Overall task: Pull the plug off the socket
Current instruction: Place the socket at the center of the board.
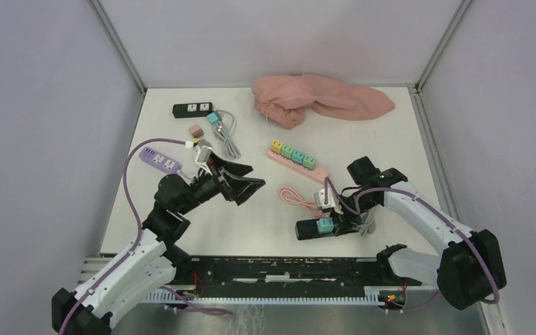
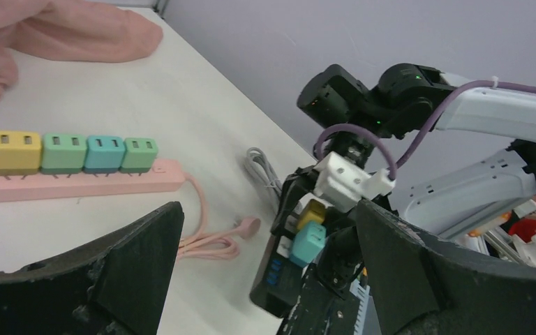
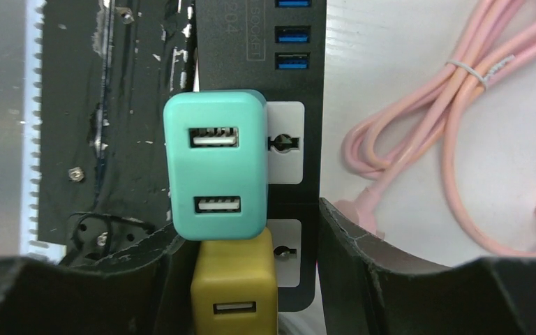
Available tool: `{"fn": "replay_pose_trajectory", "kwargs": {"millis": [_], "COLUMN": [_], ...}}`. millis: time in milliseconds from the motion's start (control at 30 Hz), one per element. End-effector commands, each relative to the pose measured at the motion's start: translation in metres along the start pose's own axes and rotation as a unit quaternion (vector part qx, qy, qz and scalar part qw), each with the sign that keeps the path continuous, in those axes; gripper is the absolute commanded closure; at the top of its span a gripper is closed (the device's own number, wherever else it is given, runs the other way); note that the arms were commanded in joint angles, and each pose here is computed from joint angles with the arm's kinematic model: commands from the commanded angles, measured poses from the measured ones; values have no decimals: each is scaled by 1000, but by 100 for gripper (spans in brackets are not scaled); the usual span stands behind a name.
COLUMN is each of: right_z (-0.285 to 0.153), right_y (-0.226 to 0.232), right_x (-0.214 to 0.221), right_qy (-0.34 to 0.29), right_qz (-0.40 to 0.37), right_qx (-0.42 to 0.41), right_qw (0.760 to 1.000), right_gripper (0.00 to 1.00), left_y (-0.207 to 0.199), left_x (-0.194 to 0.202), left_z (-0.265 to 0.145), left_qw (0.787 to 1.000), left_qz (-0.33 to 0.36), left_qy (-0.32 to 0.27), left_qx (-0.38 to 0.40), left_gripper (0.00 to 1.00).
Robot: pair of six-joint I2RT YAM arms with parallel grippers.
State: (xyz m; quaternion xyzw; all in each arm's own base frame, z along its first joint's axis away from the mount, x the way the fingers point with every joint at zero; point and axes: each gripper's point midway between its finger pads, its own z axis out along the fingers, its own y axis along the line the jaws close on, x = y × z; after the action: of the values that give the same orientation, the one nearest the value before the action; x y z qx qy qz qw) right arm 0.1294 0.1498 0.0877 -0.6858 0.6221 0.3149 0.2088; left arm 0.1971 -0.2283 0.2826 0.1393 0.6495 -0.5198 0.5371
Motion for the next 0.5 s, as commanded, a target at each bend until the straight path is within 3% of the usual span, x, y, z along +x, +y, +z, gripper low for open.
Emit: {"fn": "replay_pose_trajectory", "kwargs": {"millis": [0, 367, 467], "right_z": [20, 73, 79], "right_y": [-32, -16, -21], "right_x": [-9, -1, 3], "right_qy": [14, 99, 118], "right_qz": [-13, -42, -38], "right_qx": [54, 9, 22], "right_qw": [998, 994, 992], "right_gripper": [92, 90, 81], "left_y": [-32, -14, -14], "left_x": [-24, 8, 14], "left_z": [19, 8, 2], "left_qw": [998, 997, 997], "left_qz": [4, 15, 16], "left_qy": [-42, -64, -63], "left_qx": [37, 26, 31], "left_gripper": [1, 7, 8]}}
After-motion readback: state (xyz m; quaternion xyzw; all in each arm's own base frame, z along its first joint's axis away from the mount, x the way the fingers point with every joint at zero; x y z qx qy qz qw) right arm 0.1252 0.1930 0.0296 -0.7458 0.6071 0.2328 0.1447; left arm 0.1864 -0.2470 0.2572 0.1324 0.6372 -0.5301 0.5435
